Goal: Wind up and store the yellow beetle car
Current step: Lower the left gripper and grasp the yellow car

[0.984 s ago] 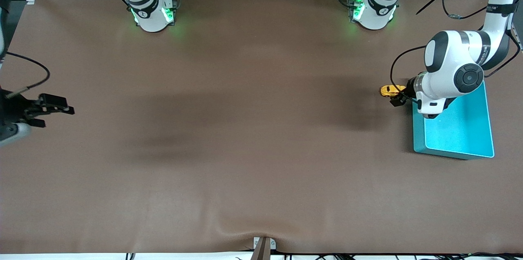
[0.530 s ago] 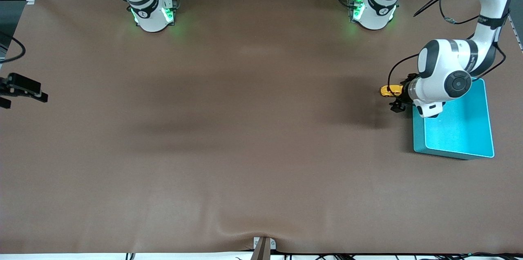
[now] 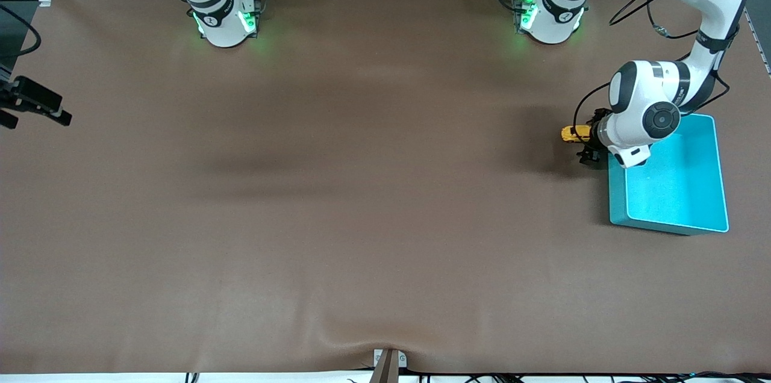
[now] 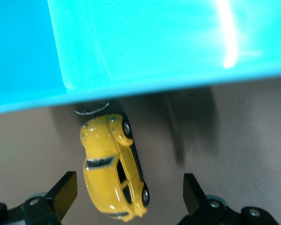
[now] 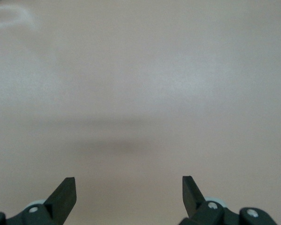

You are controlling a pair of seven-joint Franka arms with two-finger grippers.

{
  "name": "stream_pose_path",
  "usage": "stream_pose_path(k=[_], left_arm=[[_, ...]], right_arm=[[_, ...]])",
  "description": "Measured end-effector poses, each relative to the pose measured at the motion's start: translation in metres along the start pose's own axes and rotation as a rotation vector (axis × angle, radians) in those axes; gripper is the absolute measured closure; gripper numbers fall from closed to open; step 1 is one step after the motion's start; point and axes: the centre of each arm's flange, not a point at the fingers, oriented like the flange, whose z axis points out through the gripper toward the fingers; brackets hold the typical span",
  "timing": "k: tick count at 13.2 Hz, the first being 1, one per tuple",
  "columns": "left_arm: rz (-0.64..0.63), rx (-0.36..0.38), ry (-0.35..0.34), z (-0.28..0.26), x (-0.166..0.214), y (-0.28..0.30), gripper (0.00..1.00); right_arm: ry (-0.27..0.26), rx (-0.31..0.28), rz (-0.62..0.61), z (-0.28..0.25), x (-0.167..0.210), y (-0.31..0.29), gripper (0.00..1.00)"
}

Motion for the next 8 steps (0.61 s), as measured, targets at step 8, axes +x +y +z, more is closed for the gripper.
stream_pose_path(k=[8], left_arm=[[-0.03, 0.019, -0.013, 0.018, -0.001, -0.014, 0.0]], right_arm=[[-0.011, 0.003, -0.006, 0.003, 0.0, -0.04, 0.0]])
